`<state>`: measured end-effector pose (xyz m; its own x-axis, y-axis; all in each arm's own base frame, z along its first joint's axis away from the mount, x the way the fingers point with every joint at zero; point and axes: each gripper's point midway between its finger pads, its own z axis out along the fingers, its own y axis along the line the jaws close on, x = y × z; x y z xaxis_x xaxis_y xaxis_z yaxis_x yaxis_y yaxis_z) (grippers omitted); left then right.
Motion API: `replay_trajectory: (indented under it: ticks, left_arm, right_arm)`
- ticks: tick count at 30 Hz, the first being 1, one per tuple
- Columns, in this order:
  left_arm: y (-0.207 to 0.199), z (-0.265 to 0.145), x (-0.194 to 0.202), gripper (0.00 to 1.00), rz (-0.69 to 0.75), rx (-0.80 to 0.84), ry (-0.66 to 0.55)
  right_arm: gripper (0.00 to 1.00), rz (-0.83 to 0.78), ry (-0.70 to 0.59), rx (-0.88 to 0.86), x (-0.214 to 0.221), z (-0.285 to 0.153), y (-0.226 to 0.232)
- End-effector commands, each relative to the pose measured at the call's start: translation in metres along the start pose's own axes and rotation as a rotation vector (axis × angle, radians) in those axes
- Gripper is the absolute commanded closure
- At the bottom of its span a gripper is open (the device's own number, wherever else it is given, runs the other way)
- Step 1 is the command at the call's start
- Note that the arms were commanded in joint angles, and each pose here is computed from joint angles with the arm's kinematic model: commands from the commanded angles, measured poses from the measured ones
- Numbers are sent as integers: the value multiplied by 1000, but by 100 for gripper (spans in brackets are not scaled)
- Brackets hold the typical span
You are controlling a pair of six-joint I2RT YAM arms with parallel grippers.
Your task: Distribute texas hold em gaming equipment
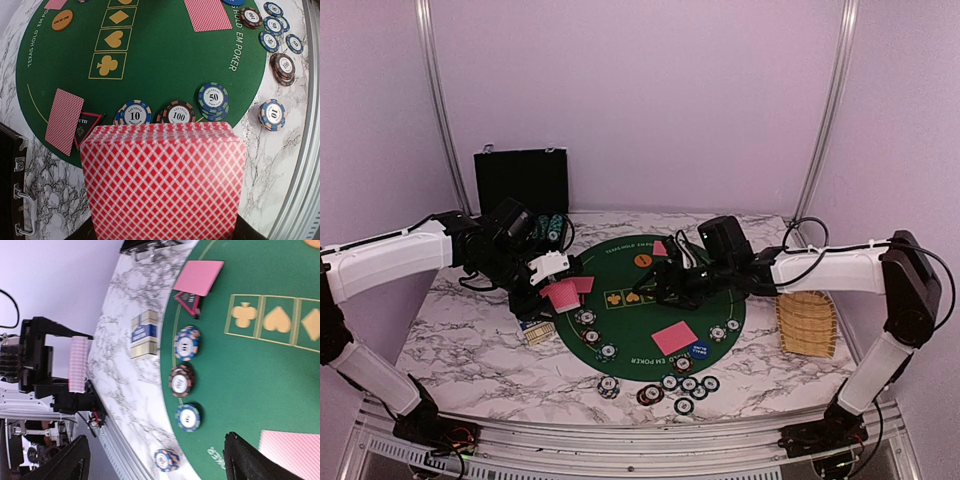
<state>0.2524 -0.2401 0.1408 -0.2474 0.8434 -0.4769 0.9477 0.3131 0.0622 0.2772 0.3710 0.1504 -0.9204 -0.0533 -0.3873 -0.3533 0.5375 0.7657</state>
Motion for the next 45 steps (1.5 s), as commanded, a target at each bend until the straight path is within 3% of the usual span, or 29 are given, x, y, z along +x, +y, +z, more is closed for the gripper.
replay_trajectory:
  ticks: [1, 14, 45]
  left_arm:
    - [-2, -4, -6, 100, 2, 14, -20]
    - [-1, -3, -7, 100, -4, 17, -19]
    - [-4, -4, -7, 100, -1, 25, -25]
  right_arm:
    - [9, -6, 4, -221, -10, 24, 60]
    - [9, 0, 104, -375, 6, 84, 106]
    - [9, 60, 180, -487, 9, 147, 129]
